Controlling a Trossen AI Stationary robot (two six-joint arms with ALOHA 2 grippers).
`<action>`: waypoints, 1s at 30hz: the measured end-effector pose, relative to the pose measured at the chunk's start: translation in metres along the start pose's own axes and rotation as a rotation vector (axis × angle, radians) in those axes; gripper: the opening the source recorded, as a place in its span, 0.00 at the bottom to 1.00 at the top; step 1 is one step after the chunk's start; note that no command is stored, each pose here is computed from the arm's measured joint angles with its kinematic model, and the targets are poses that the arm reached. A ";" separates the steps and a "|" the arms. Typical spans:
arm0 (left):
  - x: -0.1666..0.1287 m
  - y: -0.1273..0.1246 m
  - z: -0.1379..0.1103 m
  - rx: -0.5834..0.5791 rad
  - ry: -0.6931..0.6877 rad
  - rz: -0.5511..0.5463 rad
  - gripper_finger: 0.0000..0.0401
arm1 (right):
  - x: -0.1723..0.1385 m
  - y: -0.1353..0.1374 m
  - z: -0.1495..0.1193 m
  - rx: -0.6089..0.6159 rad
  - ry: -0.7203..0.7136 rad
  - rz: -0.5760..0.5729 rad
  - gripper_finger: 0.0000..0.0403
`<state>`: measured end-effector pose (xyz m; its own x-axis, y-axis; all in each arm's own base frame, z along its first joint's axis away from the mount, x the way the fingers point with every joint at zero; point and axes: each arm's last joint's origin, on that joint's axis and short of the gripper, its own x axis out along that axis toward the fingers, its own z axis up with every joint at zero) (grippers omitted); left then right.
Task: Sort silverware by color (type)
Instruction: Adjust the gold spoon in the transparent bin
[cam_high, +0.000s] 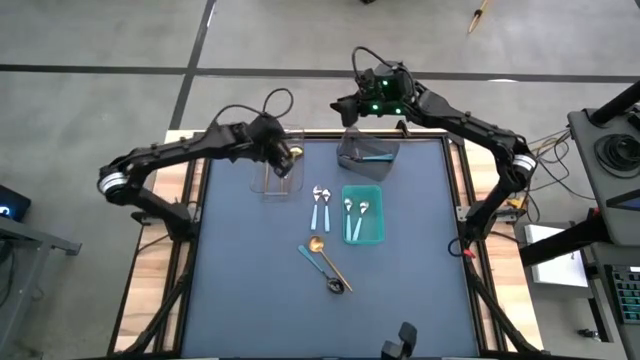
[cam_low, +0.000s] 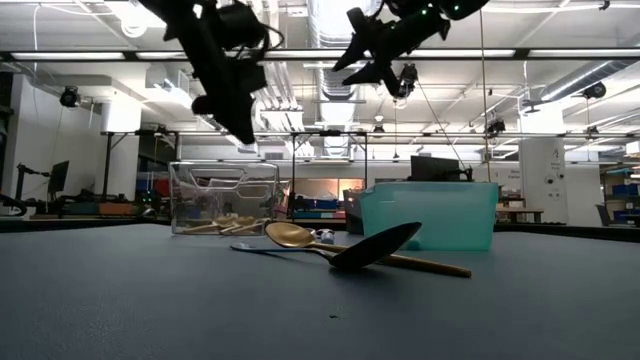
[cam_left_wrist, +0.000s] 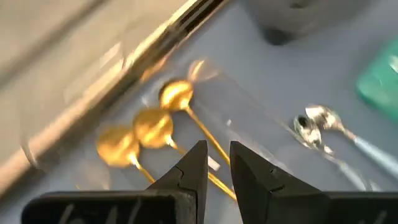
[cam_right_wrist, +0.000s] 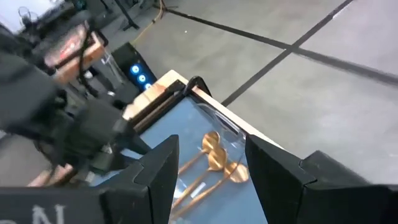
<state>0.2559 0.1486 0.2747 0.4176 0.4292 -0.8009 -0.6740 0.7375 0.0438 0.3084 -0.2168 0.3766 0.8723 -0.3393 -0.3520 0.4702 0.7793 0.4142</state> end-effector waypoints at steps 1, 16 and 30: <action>-0.004 -0.001 -0.001 0.060 -0.019 -0.008 0.12 | -0.003 0.001 0.001 -0.022 0.001 0.000 0.44; 0.034 -0.003 -0.052 -0.438 -0.422 -0.310 0.09 | -0.075 0.022 0.013 -0.217 -0.006 -0.013 0.44; 0.077 -0.006 -0.053 0.017 -0.328 -0.118 0.09 | -0.079 0.024 0.013 -0.200 -0.011 -0.013 0.44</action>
<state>0.2596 0.1493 0.1809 0.6678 0.4828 -0.5666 -0.5999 0.7997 -0.0256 0.2520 -0.1784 0.4253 0.8682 -0.3551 -0.3467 0.4466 0.8636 0.2338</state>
